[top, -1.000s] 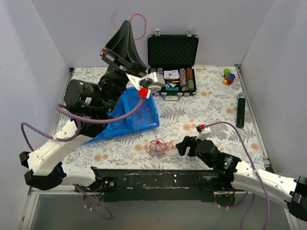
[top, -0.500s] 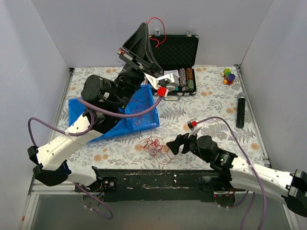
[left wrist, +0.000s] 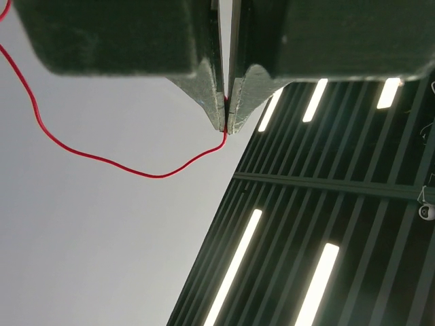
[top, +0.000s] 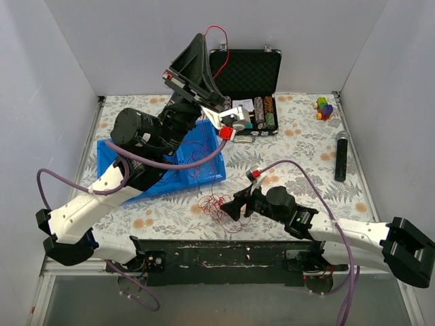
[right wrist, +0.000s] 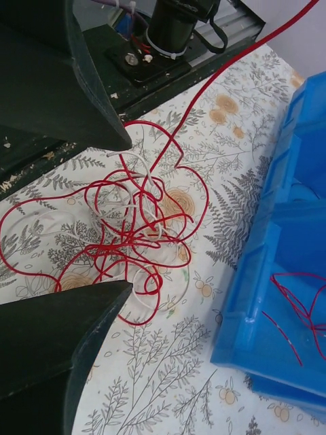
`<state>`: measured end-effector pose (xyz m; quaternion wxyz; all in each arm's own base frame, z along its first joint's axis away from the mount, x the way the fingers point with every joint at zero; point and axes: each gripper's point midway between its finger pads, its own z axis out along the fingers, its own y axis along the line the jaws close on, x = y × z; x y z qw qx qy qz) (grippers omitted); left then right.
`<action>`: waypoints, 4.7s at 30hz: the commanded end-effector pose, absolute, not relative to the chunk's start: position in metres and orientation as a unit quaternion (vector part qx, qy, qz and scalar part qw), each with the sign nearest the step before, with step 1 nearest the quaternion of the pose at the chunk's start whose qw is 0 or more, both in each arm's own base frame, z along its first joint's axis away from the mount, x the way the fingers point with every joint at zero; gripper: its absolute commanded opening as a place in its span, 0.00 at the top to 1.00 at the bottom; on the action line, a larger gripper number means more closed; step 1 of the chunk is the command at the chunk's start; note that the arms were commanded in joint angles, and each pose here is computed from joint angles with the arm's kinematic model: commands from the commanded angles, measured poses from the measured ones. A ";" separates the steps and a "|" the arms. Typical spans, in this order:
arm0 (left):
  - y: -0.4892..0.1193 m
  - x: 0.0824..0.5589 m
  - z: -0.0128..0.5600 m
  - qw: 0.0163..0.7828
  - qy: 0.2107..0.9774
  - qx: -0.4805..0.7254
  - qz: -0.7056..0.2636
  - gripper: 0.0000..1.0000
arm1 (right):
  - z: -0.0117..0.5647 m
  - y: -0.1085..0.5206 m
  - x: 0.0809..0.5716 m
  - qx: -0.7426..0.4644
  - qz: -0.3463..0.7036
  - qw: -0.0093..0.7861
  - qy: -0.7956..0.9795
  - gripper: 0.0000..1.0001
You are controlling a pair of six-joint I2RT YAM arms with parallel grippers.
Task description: Untangle the cables
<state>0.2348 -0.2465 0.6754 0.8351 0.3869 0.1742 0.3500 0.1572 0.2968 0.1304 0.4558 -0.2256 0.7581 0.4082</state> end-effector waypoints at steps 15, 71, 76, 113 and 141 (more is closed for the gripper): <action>-0.242 0.242 0.660 0.830 0.213 0.395 0.330 1.00 | 0.174 0.343 0.174 -0.236 0.397 0.506 0.728 0.16; -0.203 0.213 0.694 0.823 0.171 0.380 0.386 1.00 | 0.055 0.340 0.174 -0.266 0.293 0.302 0.868 0.84; -0.172 0.193 0.760 0.841 0.143 0.291 0.434 1.00 | 0.039 0.304 0.179 -0.228 0.231 0.315 0.892 0.97; -0.146 0.091 0.847 0.840 -0.086 0.151 0.514 1.00 | 0.014 0.196 0.163 -0.062 0.133 0.320 0.936 0.48; 0.029 0.013 0.863 0.776 -0.017 0.061 0.628 1.00 | -0.001 0.128 0.195 0.103 0.036 0.292 0.950 0.53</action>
